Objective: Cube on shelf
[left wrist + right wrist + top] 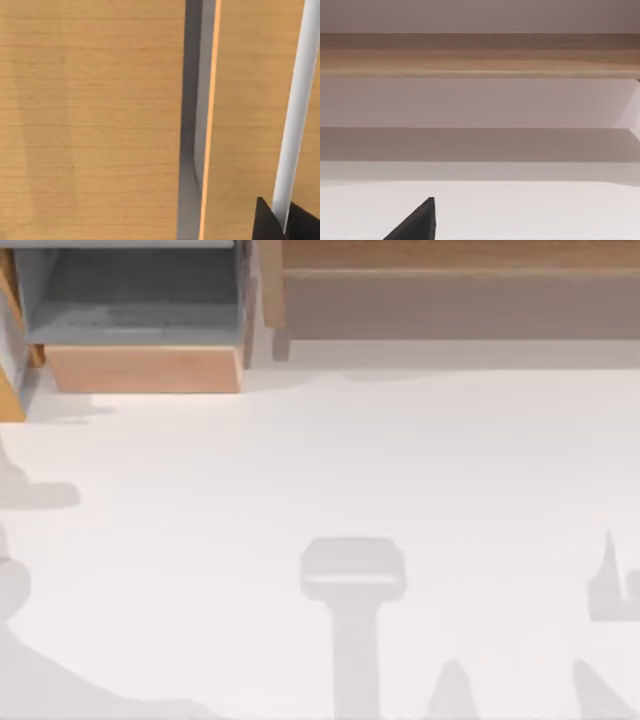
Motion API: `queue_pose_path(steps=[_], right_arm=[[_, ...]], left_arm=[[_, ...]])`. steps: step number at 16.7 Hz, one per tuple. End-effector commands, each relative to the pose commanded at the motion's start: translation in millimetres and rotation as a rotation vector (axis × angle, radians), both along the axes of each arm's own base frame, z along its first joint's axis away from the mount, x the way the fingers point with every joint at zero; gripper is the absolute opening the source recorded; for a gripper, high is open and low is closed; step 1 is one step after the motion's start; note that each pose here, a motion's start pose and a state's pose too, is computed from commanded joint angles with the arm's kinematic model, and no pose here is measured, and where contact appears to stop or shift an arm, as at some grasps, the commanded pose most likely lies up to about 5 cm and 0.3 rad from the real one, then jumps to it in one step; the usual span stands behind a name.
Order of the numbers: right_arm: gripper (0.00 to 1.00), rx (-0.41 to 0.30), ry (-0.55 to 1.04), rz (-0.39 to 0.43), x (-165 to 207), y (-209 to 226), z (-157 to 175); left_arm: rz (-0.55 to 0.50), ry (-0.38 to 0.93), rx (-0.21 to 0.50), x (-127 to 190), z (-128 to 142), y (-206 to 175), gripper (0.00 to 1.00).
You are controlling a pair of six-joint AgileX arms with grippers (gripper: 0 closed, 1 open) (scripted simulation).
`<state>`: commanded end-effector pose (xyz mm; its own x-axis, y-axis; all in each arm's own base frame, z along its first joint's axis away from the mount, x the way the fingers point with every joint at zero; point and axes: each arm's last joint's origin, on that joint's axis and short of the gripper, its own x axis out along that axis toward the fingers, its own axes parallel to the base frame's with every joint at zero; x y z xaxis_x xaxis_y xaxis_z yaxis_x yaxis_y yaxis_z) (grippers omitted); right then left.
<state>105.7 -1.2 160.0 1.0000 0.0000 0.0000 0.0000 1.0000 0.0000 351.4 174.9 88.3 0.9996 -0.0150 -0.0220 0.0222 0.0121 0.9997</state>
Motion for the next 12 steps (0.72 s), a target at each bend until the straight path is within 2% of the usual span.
queue_pose_path(steps=[5,12], right_arm=[[1.00,0.000,0.000,0.000,0,0,0],[1.00,0.000,0.000,0.000,0,0,0]], left_arm=[[-0.002,0.004,-0.005,-42,-1,-1,0.00],[0.000,0.001,0.001,-49,0,0,0.00]])
